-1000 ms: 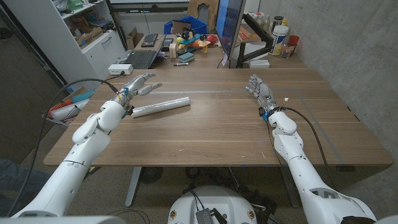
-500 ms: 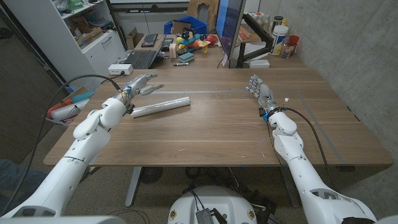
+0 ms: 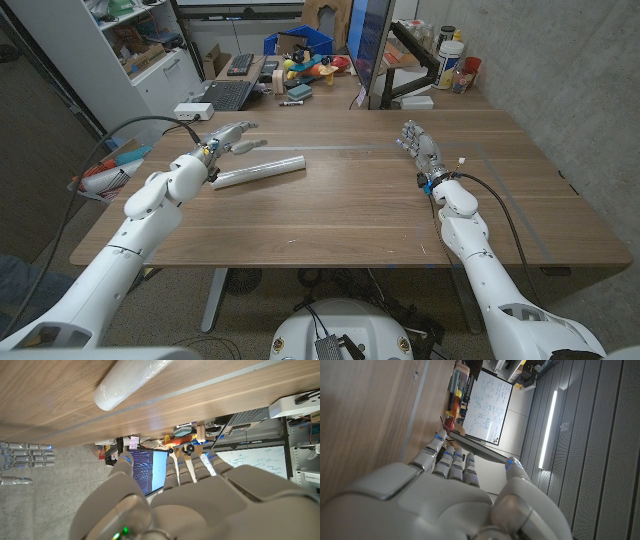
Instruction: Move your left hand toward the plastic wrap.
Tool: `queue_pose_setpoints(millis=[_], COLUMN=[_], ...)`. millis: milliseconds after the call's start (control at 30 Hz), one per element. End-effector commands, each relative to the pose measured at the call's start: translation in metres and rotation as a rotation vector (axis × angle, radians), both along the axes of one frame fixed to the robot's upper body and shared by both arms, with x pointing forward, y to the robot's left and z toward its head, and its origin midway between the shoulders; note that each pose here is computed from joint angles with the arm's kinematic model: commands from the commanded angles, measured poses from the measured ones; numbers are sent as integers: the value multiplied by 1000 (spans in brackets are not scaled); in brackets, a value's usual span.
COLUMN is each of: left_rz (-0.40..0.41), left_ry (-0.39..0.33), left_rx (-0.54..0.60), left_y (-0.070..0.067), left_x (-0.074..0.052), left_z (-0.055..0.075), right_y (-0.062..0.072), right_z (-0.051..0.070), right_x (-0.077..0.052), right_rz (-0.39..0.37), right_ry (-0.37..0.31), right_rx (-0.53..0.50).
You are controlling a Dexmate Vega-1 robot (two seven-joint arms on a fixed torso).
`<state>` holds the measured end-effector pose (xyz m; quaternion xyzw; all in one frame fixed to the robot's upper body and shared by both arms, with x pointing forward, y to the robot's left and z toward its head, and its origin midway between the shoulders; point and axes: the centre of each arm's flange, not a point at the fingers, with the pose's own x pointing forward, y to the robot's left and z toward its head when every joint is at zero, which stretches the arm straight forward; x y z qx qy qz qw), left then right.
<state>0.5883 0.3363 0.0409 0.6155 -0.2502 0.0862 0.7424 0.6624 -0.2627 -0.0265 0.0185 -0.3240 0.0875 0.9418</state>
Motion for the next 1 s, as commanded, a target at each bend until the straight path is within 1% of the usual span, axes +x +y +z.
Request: queue_pose_setpoints(millis=[33,367,667,1000], left_rz=[25,32,33,38], left_ry=[-3,17,34,61], left_rx=[7,2,2,1], left_y=[-4,-7,-9,-12], left_x=[4,11,15,18], left_z=[-4,-14,-18,-24], right_y=[-1,-2,0,1], right_z=[5,5,0,-3], right_x=[-2,-3,-2,-2], right_rz=[-7,-10,-7,-1], right_ry=[-10,-13,-5,1], right_rx=[-7,-8,-2,-5])
